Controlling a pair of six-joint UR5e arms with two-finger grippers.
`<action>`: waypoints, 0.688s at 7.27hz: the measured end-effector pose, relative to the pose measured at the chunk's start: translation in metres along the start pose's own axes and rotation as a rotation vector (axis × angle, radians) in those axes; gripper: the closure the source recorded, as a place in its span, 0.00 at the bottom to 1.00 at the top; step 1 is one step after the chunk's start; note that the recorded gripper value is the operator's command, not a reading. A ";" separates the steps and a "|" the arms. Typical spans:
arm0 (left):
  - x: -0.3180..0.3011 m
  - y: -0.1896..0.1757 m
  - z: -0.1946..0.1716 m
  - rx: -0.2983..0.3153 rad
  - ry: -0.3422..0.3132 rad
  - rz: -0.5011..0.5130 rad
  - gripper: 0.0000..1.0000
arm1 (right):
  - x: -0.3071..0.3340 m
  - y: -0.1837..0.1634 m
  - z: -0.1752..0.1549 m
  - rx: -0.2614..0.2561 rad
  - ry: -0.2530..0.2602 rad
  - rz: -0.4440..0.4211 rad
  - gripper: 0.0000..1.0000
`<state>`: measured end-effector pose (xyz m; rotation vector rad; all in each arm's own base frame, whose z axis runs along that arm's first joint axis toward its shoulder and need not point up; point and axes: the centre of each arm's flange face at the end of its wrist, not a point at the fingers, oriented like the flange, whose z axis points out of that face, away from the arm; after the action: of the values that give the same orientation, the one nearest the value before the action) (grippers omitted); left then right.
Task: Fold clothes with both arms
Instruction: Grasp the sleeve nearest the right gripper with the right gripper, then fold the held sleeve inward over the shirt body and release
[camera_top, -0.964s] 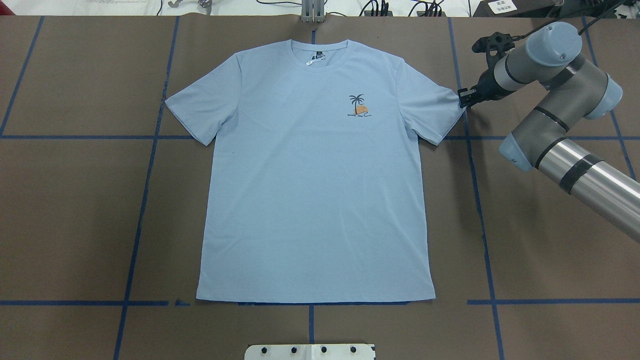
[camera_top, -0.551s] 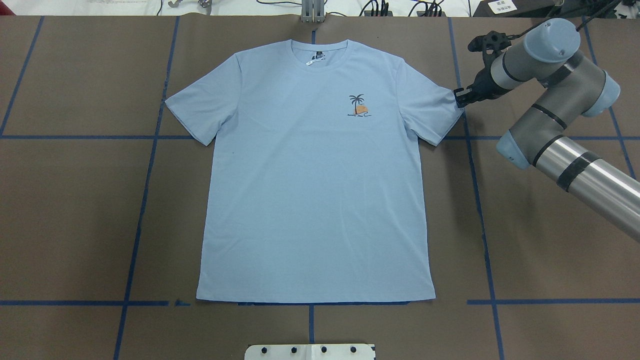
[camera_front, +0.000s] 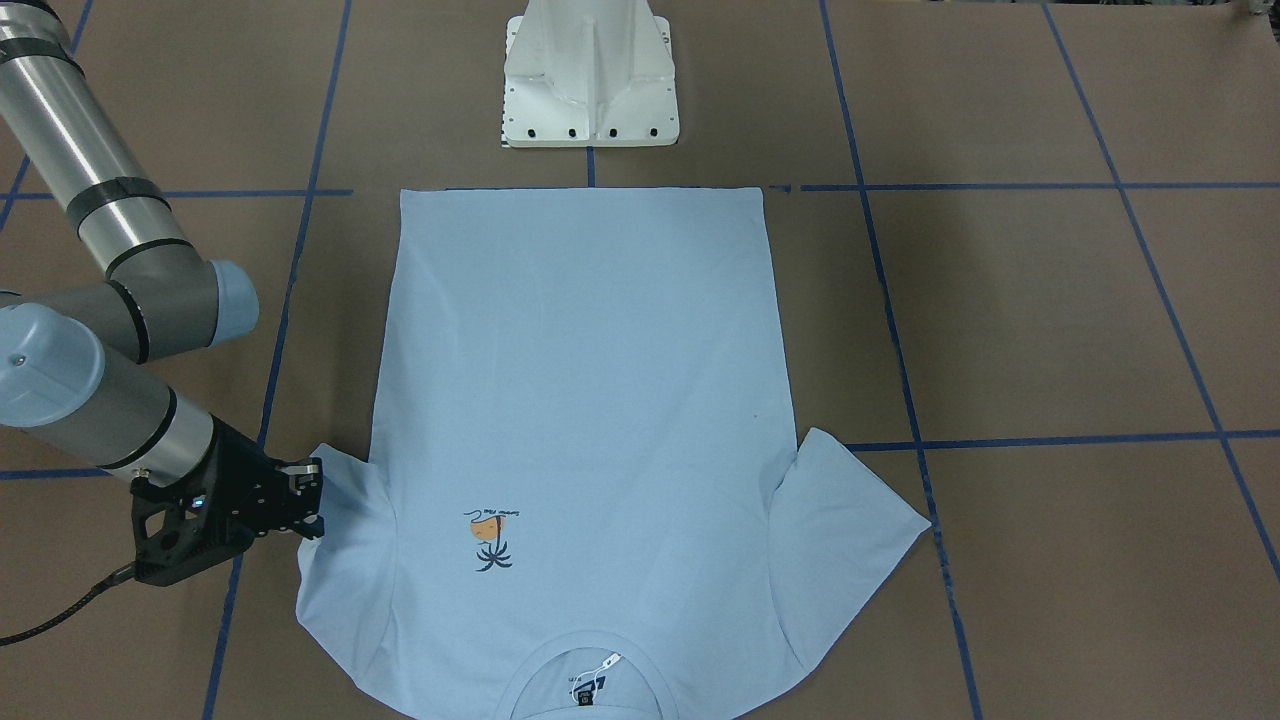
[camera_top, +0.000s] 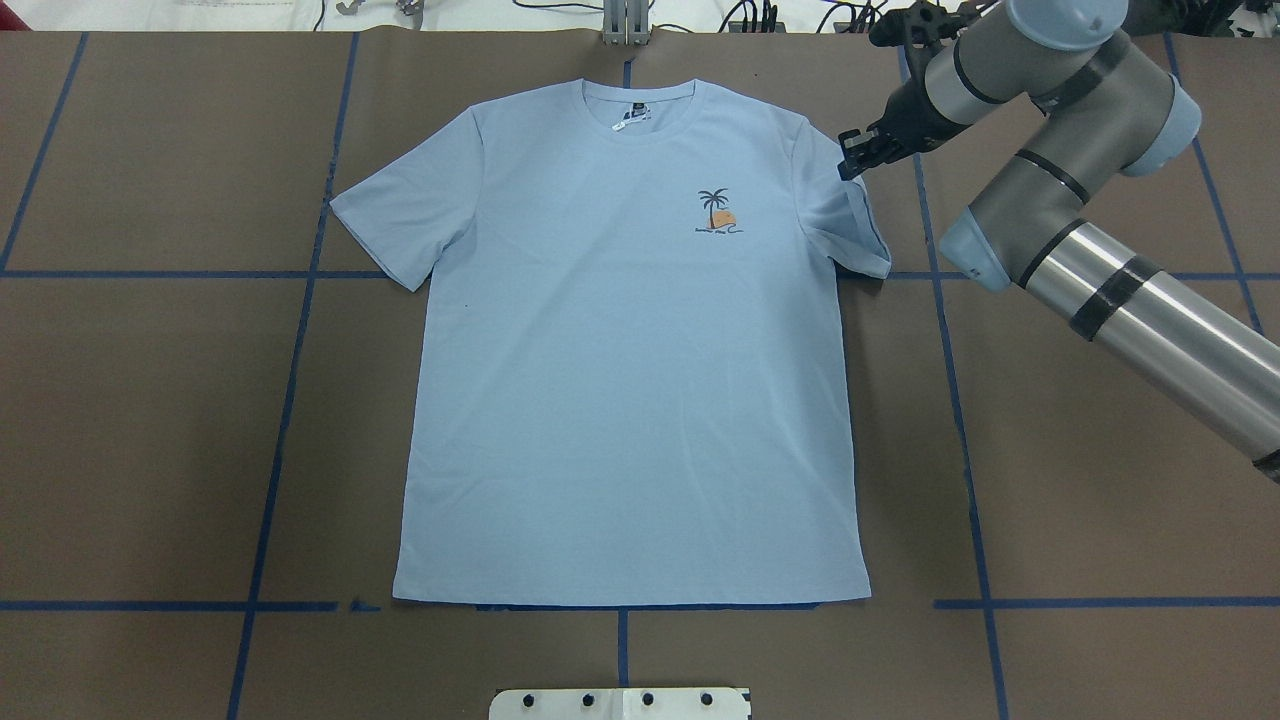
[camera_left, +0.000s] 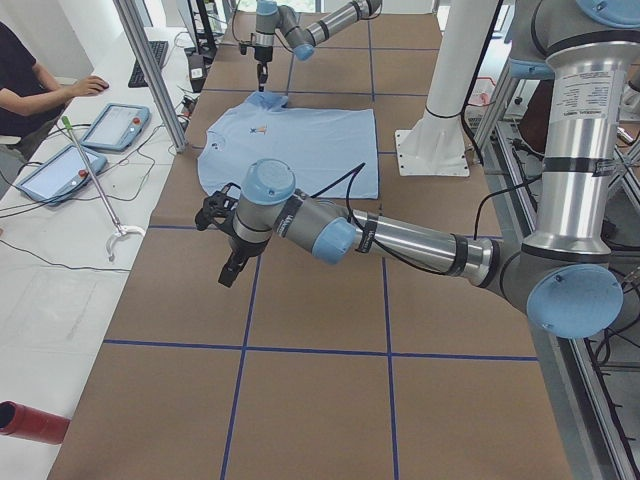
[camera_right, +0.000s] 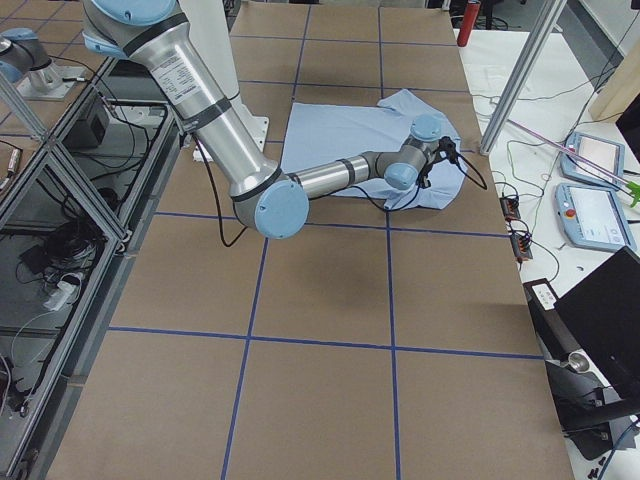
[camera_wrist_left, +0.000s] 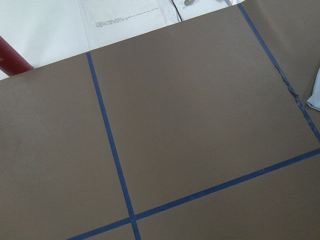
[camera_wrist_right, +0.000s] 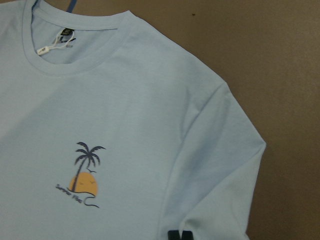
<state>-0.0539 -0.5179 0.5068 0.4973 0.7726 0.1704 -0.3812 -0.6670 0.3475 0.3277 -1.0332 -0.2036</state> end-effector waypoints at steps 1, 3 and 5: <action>0.001 -0.001 -0.001 0.001 0.000 0.001 0.00 | -0.044 -0.014 0.009 -0.004 0.015 0.007 1.00; 0.002 -0.003 -0.002 0.006 0.000 0.002 0.00 | -0.133 -0.044 0.061 0.037 0.137 0.027 1.00; 0.008 -0.006 -0.007 0.017 0.002 -0.015 0.00 | -0.165 -0.051 0.109 0.098 0.289 0.030 0.00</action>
<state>-0.0535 -0.5180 0.4946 0.5073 0.7799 0.1507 -0.5587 -0.6810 0.2473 0.4172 -0.7627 -0.0754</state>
